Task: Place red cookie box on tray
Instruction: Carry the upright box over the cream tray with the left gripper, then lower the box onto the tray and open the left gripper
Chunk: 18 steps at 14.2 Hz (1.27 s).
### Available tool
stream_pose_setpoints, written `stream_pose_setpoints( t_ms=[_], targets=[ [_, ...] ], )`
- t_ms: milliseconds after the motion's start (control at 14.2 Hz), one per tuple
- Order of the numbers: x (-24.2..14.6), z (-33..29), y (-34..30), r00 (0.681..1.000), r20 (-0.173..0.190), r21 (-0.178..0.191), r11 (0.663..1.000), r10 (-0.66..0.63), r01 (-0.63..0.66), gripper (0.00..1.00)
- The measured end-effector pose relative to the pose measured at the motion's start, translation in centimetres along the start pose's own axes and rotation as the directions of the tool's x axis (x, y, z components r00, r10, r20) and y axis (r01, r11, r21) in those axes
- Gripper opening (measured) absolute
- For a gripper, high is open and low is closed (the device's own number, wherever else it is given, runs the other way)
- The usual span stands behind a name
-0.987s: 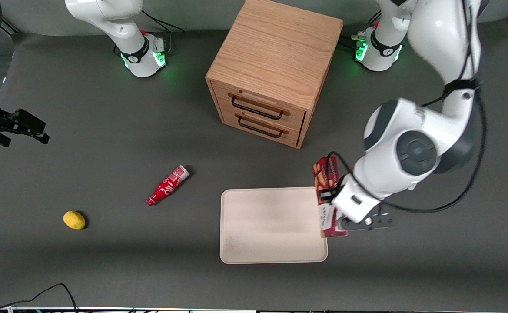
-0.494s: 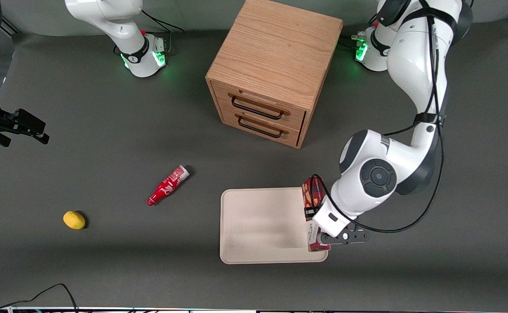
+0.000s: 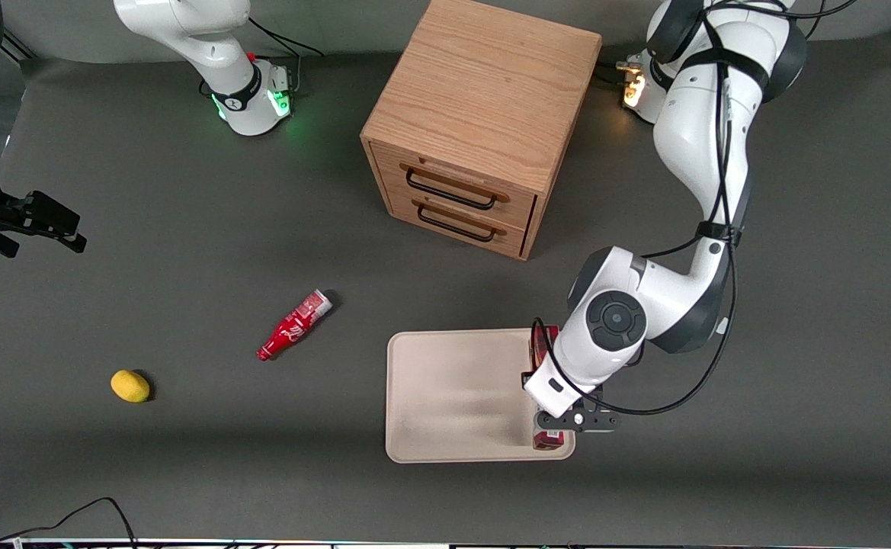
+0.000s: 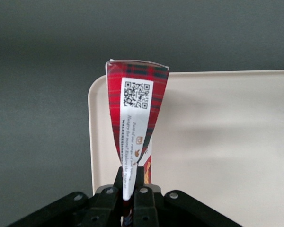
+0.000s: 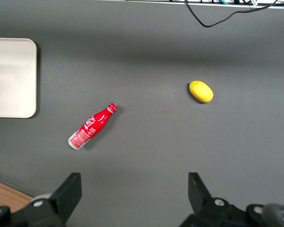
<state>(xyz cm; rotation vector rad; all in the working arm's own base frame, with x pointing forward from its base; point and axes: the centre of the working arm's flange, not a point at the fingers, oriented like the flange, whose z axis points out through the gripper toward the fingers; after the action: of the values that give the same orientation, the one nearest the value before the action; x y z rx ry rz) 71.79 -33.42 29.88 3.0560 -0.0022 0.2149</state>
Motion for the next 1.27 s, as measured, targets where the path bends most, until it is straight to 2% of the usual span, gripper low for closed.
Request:
stream_pose_setpoints(
  t_ms=[353, 776, 846, 1269],
  targets=[
    [0.1, 2.0, -0.1, 1.000, -0.023, -0.002, 1.000, 0.003, -0.003, 0.09],
    [-0.3, 3.9, 0.4, 1.000, -0.029, -0.003, 1.000, 0.011, -0.011, 0.09],
    [-0.4, 4.1, 0.5, 1.000, -0.029, -0.003, 1.000, 0.012, -0.012, 0.15],
    [-0.4, 4.1, 0.5, 0.999, -0.034, -0.006, 1.000, 0.013, -0.013, 0.80]
  ],
)
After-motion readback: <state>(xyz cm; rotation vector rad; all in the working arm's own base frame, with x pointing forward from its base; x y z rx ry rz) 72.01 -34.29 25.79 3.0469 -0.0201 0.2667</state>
